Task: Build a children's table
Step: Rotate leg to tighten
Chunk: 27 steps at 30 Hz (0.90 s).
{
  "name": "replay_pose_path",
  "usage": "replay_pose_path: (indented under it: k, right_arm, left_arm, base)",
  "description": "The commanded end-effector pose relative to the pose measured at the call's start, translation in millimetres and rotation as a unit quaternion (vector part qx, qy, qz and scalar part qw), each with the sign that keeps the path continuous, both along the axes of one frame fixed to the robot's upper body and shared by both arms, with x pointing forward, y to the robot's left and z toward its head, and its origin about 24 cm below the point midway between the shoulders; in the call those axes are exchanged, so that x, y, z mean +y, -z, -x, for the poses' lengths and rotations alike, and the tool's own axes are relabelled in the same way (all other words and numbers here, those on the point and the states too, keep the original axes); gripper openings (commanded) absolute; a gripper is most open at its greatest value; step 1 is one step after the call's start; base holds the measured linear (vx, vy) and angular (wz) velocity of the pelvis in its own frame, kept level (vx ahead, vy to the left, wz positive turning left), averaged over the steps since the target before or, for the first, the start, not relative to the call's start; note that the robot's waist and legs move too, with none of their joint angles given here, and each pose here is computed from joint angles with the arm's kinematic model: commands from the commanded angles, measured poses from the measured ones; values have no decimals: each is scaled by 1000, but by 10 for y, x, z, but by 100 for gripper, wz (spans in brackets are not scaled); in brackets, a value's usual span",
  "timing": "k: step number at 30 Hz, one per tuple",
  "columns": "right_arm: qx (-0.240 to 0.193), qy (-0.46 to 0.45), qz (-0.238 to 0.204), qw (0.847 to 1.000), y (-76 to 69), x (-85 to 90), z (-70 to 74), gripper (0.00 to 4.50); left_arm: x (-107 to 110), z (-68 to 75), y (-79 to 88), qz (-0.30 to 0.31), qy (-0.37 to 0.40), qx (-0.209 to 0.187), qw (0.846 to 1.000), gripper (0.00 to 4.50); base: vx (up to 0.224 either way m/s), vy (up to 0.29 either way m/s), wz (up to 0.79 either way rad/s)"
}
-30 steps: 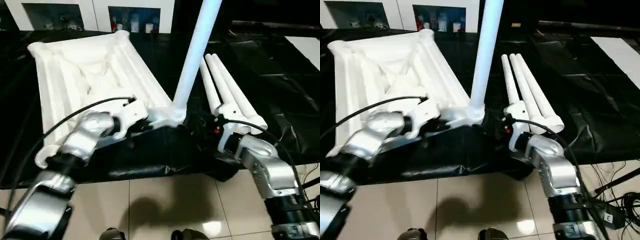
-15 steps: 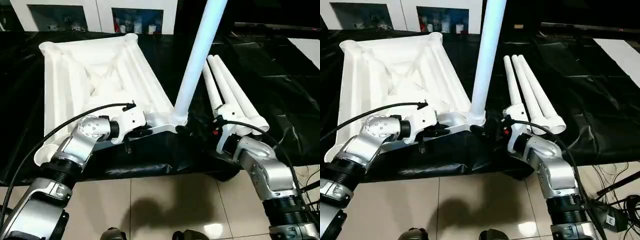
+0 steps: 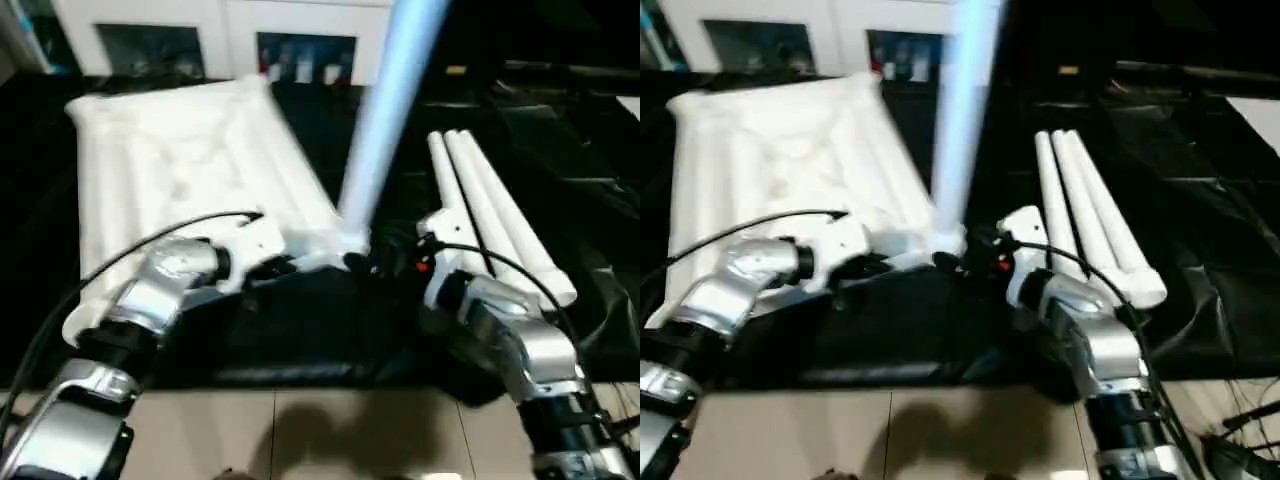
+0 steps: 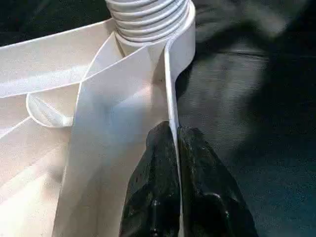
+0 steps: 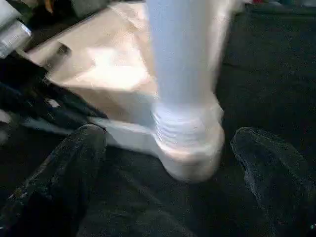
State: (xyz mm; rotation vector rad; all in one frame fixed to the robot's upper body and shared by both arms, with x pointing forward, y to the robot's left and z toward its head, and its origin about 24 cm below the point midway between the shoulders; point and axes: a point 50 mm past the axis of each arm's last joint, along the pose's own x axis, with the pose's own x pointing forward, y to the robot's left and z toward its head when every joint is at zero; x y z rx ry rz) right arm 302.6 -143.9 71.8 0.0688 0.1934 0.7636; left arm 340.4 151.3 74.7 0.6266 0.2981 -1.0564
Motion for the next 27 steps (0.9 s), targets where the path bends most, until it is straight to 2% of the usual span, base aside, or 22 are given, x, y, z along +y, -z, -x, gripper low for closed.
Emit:
replay_pose_path:
  k: [1, 4, 9, 12, 16, 27]
  right_arm:
    - [-7, -3, -6, 1000, -48, 26, -12, 450]
    - [-8, -2, -5, 1000, -49, 21, -14, 450]
    - [-13, 0, -2, 1000, -59, 8, -18, 450]
    - [-15, 2, -3, 1000, -71, -13, -21, 450]
    - [-18, -2, -3, 1000, -88, -33, -17, 450]
    - [-28, -42, 1, 999, -129, -27, 13, 450]
  left_arm:
    - [-23, 4, -14, -9, 12, -4, 1000, 2]
    - [-25, 4, -11, -10, 12, -3, 1000, 2]
    - [-36, 46, -3, -3, 31, -4, 1000, 2]
    - [-81, 107, -20, 36, 55, 4, 998, 2]
    - [-81, 153, -8, 50, 64, 29, 996, 2]
    - [-21, 184, 4, 39, 74, 52, 995, 2]
  base:
    - [185, 27, 36]
    - [157, -110, 5]
    - [-38, -152, -5]
    - [45, -25, 5]
    - [-122, 44, 0]
    - [-77, 26, 0]
